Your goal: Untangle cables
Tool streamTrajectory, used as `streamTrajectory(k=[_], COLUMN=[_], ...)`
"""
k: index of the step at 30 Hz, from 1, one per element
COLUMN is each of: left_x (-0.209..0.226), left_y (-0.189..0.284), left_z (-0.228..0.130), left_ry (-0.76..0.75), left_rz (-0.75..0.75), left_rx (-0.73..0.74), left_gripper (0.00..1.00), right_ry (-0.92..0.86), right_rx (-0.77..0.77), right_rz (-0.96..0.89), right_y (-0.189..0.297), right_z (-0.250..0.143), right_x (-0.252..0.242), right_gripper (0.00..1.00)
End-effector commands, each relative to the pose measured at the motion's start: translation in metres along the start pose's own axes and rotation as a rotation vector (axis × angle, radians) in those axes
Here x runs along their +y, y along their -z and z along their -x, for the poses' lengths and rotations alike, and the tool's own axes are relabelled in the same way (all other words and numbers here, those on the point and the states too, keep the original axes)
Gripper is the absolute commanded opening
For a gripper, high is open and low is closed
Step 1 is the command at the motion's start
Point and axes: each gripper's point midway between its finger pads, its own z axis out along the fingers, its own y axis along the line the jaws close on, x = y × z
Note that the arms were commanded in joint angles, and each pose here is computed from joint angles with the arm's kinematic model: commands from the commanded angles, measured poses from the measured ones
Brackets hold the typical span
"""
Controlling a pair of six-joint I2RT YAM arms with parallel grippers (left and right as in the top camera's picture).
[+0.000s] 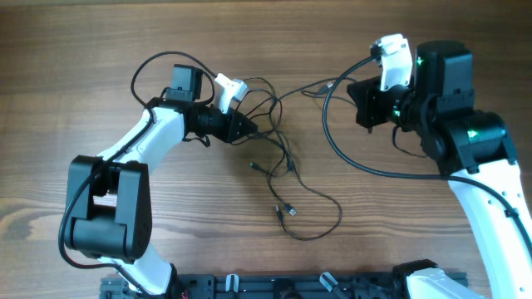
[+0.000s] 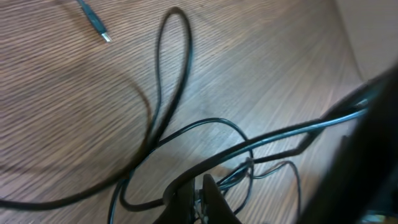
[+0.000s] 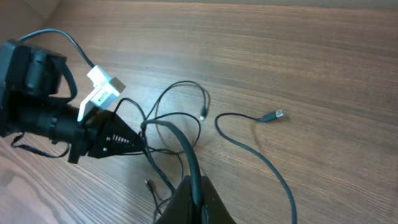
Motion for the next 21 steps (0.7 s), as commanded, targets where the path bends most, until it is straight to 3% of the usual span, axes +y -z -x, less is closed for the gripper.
streamTrajectory(k=[1, 3, 5, 8, 11, 17, 21], left_x=[0.056, 0.104, 0.125, 0.145, 0.161, 0.165, 0.161], left_y=[0.010, 0.038, 0.059, 0.082, 0.102, 0.109, 0.105], left_z=[-0.011, -0.025, -0.031, -0.039, -0.048, -0.050, -0.049], left_ry=[0.194, 0.377, 0.494, 0.646, 0.733, 0.765, 0.768], left_rz=[0.330, 0.654, 0.779, 0.811, 0.830, 0.810, 0.777], left_rx=[0.029, 0.014, -0.026, -0.085, -0.118, -0.132, -0.127], left_gripper=[0.04, 0.04, 0.04, 0.04, 0.04, 0.04, 0.04], right_ry=[-0.072, -0.212, -0.310, -0.475, -0.558, -0.430, -0.365], right_rx=[-0.050, -0.091, -0.123, -0.172, -0.179, -0.199, -0.429], right_rz=[-0.191, -0.338, -0.417, -0.564, -0.613, -0.546, -0.752], right_y=[0.013, 0.027, 0.042, 0.080, 0.103, 0.105, 0.144], right_z=[0.007, 0.009, 0.009, -0.003, -0.018, -0.005, 0.042], right_x=[-0.037, -0.079, -0.113, -0.177, -0.206, -0.205, -0.238], right_gripper=[0.04, 0.04, 0.04, 0.04, 0.04, 0.04, 0.04])
